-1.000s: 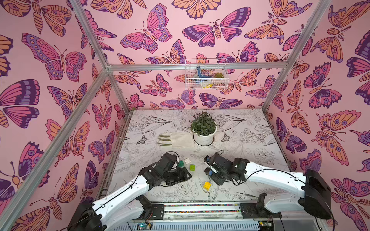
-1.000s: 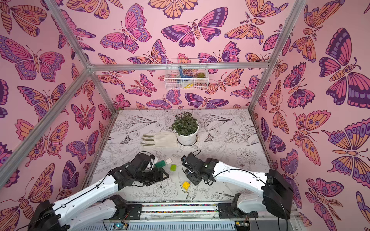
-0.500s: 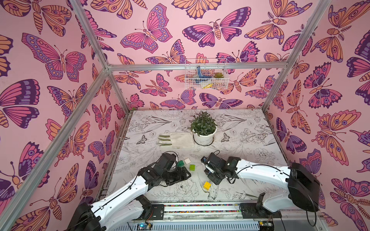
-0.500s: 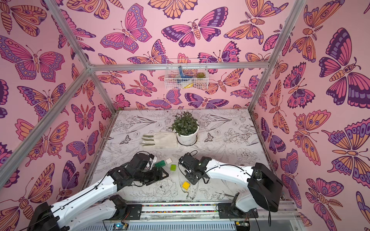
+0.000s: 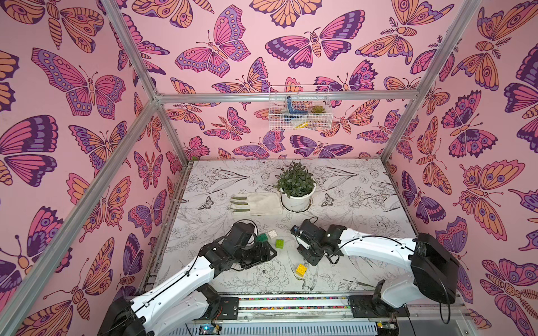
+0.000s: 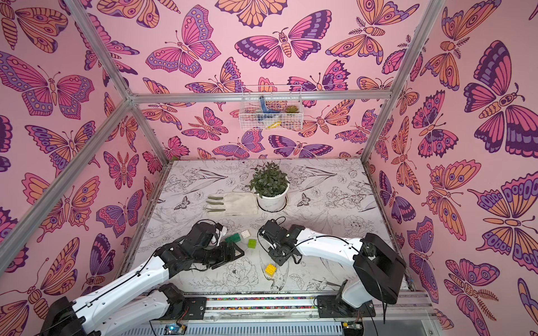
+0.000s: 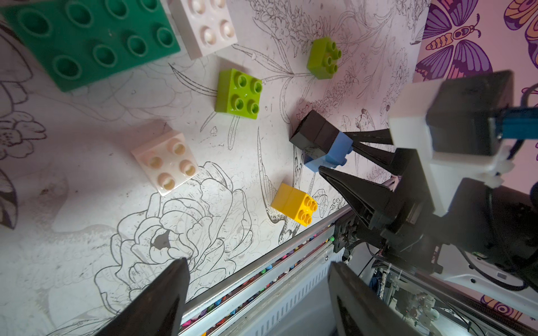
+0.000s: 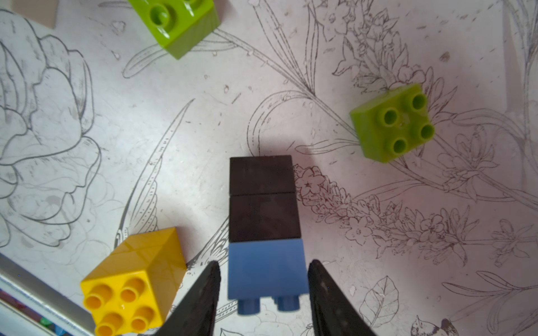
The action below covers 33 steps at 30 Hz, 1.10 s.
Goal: Assemble a giraffe with lego
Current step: Pick up the lego brick from the center of the board.
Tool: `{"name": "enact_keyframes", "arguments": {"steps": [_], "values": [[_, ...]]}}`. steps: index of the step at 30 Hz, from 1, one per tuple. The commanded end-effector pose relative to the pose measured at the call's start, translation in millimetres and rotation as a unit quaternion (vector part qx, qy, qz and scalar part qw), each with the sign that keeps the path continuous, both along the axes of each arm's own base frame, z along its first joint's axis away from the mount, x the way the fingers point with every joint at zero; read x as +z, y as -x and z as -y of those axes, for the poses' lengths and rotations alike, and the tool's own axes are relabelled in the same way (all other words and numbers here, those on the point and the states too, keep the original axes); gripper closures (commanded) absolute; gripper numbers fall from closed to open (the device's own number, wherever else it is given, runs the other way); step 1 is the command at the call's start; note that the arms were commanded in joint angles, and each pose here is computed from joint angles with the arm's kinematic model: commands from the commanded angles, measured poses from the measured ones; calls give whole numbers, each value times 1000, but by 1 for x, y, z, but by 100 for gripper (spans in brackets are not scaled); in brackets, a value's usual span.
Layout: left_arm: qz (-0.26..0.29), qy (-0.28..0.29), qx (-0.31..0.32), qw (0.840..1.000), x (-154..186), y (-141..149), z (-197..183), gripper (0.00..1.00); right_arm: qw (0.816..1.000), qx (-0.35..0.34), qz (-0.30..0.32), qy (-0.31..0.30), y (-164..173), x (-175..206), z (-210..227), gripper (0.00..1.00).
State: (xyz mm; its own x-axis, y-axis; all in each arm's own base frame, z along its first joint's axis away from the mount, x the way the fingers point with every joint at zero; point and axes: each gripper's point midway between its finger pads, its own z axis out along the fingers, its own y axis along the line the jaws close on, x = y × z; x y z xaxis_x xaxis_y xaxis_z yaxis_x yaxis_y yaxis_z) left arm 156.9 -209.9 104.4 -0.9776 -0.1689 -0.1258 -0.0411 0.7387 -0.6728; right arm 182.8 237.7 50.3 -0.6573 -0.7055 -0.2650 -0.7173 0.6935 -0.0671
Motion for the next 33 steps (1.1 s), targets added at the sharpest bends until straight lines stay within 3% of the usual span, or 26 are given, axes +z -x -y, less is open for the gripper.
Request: {"name": "enact_keyframes", "arguments": {"steps": [1, 6, 13, 22, 33], "values": [[-1, -4, -4, 1000, -6, 0, -1, 19, 1000, -3, -12, 7, -1, 2, 3, 52], [2, -4, -3, 1000, -4, -3, -1, 19, 1000, 1, -10, 1, -2, 8, 0, 68], [-2, -5, -3, 1000, -8, 0, -3, 19, 1000, 18, -10, 0, -8, 33, -11, 78], [-2, -40, -3, 999, -24, 17, -26, 20, 988, 47, -120, 81, -3, 74, -26, 80], [16, -81, -26, 996, -23, 23, -39, 20, 981, 47, -158, 105, -1, 90, -43, 79]]}}
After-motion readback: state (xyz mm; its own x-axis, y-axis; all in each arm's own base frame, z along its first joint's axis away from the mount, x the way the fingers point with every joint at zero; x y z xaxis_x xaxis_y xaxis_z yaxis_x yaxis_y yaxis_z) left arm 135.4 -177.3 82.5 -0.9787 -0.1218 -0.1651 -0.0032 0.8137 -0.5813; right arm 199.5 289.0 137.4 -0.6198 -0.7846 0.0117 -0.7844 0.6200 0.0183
